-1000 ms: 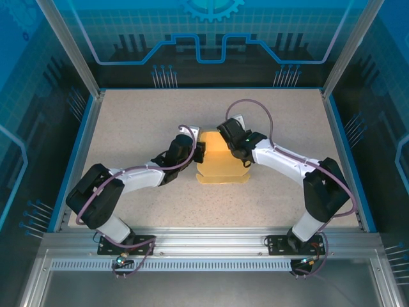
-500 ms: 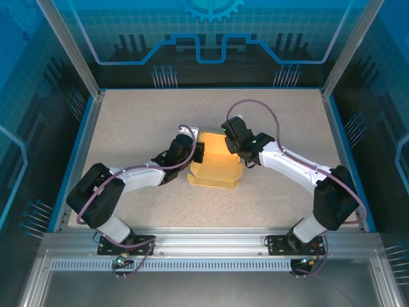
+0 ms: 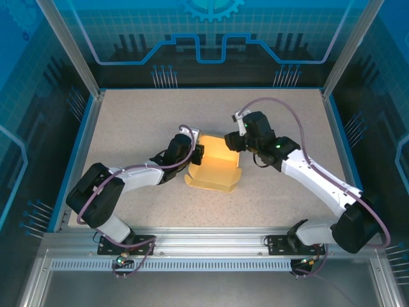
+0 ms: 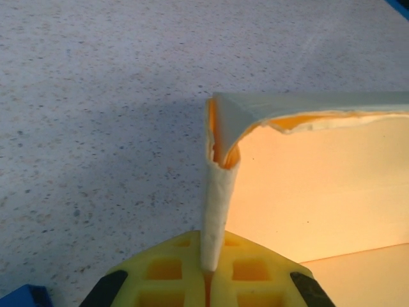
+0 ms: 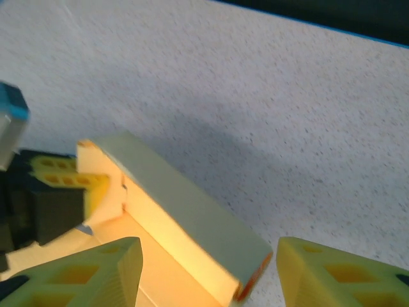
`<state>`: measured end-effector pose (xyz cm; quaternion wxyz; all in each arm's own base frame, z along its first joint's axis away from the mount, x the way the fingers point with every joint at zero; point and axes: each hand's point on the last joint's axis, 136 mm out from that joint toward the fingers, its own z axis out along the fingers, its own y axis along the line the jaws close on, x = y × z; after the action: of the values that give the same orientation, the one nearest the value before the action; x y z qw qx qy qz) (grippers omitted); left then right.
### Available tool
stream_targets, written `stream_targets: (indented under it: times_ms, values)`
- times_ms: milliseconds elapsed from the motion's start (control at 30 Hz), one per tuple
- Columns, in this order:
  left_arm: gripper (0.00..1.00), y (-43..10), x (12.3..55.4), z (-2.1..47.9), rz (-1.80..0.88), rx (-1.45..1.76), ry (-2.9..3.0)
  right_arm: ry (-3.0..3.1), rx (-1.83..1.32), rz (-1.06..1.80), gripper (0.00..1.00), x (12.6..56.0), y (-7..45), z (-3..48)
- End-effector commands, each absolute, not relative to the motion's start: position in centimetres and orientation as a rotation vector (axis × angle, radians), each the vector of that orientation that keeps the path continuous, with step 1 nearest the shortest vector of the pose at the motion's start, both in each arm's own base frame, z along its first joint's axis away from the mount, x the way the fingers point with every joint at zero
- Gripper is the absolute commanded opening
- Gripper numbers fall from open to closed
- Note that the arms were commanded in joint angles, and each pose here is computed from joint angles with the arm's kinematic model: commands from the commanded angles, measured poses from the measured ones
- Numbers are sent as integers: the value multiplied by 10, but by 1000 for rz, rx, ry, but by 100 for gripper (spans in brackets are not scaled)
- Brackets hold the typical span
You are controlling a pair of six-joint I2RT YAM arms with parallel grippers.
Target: Fold the paper box
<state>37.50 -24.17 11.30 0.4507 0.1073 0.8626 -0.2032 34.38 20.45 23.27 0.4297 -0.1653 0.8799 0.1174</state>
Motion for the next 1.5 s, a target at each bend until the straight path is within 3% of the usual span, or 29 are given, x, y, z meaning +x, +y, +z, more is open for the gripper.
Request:
stream_targets:
  times_ms: [0, 333, 1000, 1467]
  values:
    - [0, -257, 362, 125, -613, 401, 2088, 2157, -465, 451, 58, 340, 214, 239]
    - [0, -255, 359, 106, -486, 542, 2327, 2196, -386, 435, 58, 347, 190, 234]
    - [0, -248, 335, 80, -398, 870, 2610, 2339, -337, 403, 58, 328, 164, 175]
    - [0, -243, 344, 42, -224, 994, 2814, 2385, -308, 367, 58, 327, 152, 154]
